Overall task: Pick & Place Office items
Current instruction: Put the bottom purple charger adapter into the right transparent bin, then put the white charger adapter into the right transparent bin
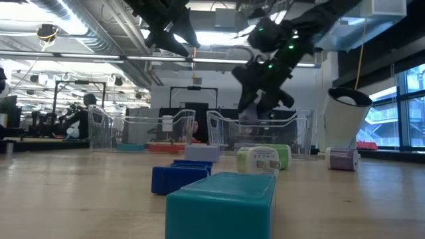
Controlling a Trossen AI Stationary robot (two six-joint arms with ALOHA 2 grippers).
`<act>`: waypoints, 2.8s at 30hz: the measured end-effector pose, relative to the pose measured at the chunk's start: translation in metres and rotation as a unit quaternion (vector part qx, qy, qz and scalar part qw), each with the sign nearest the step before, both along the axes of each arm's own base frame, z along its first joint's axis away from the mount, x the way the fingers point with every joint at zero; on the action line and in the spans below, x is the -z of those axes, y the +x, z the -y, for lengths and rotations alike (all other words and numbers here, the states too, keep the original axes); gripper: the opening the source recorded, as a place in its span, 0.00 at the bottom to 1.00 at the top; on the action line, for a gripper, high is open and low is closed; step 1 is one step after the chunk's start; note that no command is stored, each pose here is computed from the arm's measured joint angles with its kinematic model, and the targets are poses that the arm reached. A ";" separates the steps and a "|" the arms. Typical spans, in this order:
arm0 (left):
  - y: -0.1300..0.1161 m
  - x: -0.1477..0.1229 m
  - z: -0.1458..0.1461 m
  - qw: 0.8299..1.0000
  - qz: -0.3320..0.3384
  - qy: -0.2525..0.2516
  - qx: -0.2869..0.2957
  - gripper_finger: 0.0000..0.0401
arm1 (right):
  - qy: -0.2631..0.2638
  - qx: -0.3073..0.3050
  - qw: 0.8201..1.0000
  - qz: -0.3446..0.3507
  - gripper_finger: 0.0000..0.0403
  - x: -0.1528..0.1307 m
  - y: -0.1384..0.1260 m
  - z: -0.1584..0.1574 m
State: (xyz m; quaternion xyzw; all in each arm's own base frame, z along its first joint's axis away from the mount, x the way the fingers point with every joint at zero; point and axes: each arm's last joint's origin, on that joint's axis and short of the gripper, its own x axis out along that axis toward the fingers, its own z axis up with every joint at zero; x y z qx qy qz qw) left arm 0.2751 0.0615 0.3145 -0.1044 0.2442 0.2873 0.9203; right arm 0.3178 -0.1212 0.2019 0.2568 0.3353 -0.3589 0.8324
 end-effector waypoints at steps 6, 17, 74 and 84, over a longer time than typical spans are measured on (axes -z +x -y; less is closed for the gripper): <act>0.000 0.000 0.000 1.000 0.000 0.000 0.000 0.69 | 0.030 0.009 0.995 -0.099 0.56 0.012 0.015 0.010; 0.000 0.000 0.000 1.000 0.000 -0.001 0.001 0.69 | 0.036 0.015 0.992 -0.123 0.56 0.025 0.018 0.012; 0.000 0.000 0.000 1.000 0.000 -0.001 0.002 0.69 | 0.207 -0.365 0.800 -0.428 0.76 0.006 -0.152 -0.147; 0.000 0.000 0.000 1.000 0.000 -0.001 0.002 0.69 | 0.192 -0.429 0.773 -0.426 0.76 0.036 -0.162 -0.147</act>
